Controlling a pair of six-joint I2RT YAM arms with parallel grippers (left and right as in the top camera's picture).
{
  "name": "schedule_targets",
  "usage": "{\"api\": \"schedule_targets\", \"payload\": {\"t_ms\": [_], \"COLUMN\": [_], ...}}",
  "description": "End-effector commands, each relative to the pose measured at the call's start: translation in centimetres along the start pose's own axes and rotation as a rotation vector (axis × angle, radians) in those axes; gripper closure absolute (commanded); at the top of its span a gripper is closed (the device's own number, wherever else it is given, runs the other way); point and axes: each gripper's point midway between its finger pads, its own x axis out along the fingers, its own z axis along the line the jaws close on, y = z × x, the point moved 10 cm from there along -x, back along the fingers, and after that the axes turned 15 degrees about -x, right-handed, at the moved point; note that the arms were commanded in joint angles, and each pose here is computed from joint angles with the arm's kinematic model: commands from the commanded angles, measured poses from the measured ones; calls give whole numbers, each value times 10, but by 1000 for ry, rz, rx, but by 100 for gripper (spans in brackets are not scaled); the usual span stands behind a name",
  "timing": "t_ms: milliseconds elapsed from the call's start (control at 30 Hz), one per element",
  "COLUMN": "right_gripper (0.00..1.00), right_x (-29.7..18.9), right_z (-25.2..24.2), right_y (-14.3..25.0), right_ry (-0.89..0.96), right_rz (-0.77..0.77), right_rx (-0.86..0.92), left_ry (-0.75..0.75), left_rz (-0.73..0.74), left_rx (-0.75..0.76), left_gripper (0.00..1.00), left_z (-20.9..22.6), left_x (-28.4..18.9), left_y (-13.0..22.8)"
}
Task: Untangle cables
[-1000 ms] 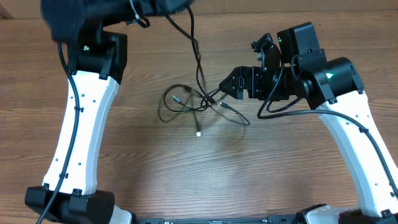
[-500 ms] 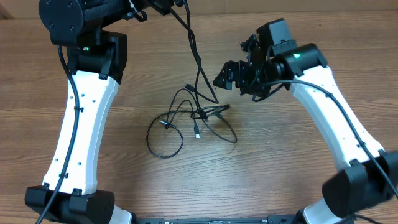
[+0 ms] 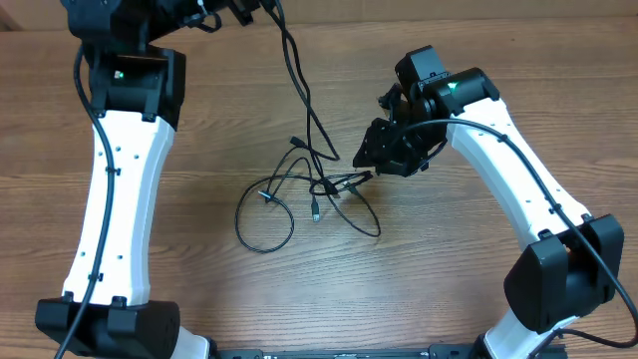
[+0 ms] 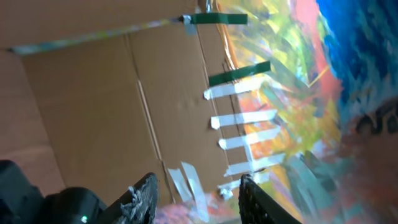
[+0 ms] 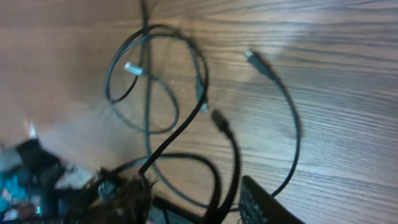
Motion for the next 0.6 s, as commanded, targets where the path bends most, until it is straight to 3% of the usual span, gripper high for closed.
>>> {"api": "schedule_targets", "payload": {"t_ms": [0,133,333,567], "right_gripper": [52,47,32,26], "right_x": [-7,-2,3,12], "right_z": [16,18,24,34], "right_y": [5,13,21,27], "right_ry": [-157,-108,-64,-23], "right_rz": [9,56,104,126], "right_rx": [-113,-110,-117,-157], "left_ry": [1,1,3,2], "left_rz": [21,21,18,17], "left_rx": [93,113,122,157], "left_gripper": [96,96,95,96], "left_z": [-6,-6,-6,-6], "left_x": [0,0,0,0], "left_y": [7,7,6,6]}}
